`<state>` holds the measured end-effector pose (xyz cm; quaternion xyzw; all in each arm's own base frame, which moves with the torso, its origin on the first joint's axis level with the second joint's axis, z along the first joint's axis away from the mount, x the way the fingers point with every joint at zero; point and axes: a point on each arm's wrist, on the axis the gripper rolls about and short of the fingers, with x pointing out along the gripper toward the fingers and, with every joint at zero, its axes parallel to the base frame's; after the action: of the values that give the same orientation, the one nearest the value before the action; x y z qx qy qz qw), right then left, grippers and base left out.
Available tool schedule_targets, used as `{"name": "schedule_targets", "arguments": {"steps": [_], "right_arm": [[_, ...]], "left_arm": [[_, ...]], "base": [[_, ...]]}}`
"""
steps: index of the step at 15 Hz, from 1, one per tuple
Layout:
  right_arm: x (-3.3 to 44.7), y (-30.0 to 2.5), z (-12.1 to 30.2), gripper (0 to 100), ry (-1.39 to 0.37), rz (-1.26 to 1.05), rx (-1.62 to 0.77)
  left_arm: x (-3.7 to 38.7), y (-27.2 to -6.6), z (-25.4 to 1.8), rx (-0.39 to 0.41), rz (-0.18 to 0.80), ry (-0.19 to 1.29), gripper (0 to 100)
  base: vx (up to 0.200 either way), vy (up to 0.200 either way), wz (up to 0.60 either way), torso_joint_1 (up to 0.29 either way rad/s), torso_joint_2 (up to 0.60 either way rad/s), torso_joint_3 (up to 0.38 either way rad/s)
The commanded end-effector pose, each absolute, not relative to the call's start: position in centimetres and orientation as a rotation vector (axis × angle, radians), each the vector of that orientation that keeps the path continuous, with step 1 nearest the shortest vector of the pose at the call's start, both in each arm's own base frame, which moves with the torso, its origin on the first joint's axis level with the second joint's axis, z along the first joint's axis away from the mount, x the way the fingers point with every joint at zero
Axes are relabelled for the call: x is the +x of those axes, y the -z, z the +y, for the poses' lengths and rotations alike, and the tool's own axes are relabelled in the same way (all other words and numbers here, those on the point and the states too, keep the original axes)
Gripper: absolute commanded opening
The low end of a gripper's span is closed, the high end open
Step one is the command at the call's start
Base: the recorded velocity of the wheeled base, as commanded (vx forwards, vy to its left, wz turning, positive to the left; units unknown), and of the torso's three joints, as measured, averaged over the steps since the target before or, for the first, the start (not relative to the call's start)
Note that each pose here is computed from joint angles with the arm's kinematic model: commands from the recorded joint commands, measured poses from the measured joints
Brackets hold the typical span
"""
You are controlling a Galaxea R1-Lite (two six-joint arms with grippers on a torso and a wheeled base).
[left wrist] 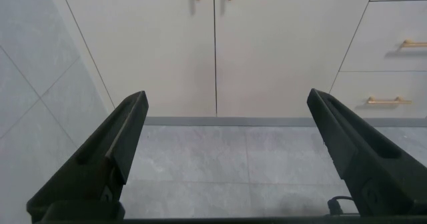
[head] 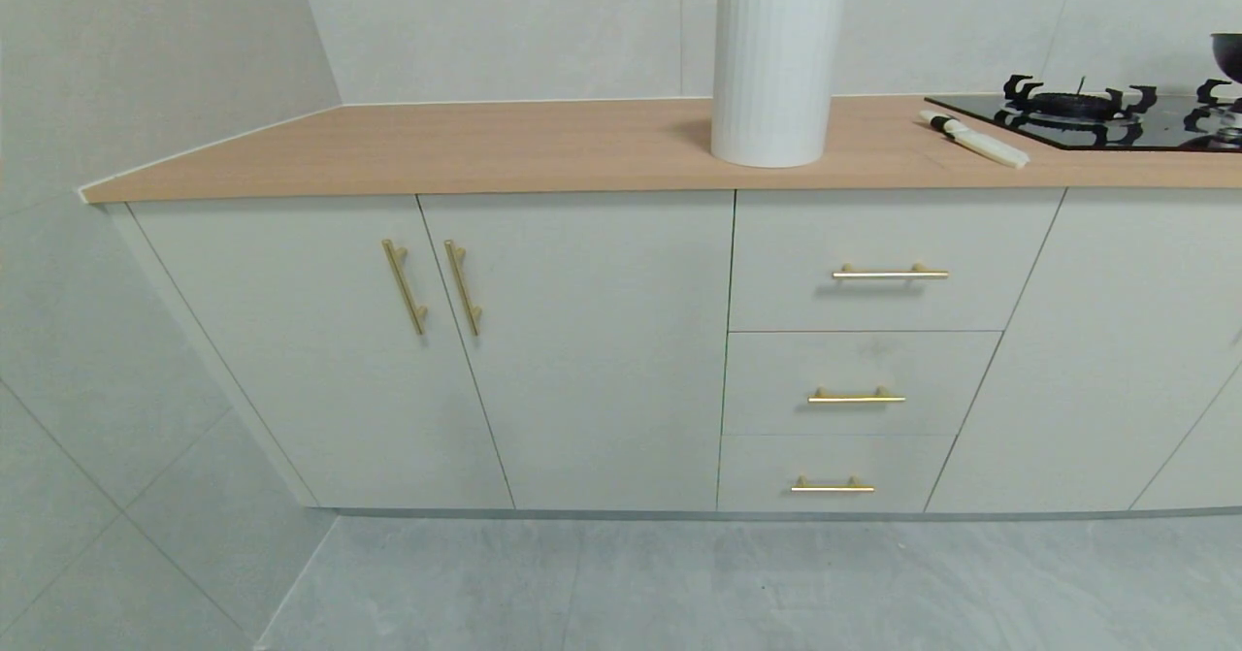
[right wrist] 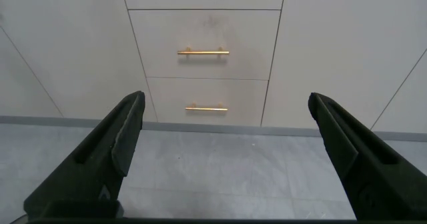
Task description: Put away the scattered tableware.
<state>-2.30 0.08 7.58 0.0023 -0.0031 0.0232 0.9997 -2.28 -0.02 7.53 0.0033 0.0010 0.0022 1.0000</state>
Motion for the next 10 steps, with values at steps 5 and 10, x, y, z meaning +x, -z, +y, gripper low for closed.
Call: {"name": "schedule_targets", "arguments": {"steps": [5,10], "right_arm": [[-2.28,-7.58,0.08,100,-0.048,-0.003,0.006],[-2.28,-7.58,0.08,100,-0.048,-0.003,0.006]], "left_arm": [[-2.27,-7.54,-0.02,0.006,0.003,-0.005,100],[-2.27,-7.54,-0.02,0.005,0.003,-0.005,100]], "base": [[0.2,0.0,0.0,0.002,0.0,0.006],[0.2,0.0,0.0,0.002,0.0,-0.002]]}}
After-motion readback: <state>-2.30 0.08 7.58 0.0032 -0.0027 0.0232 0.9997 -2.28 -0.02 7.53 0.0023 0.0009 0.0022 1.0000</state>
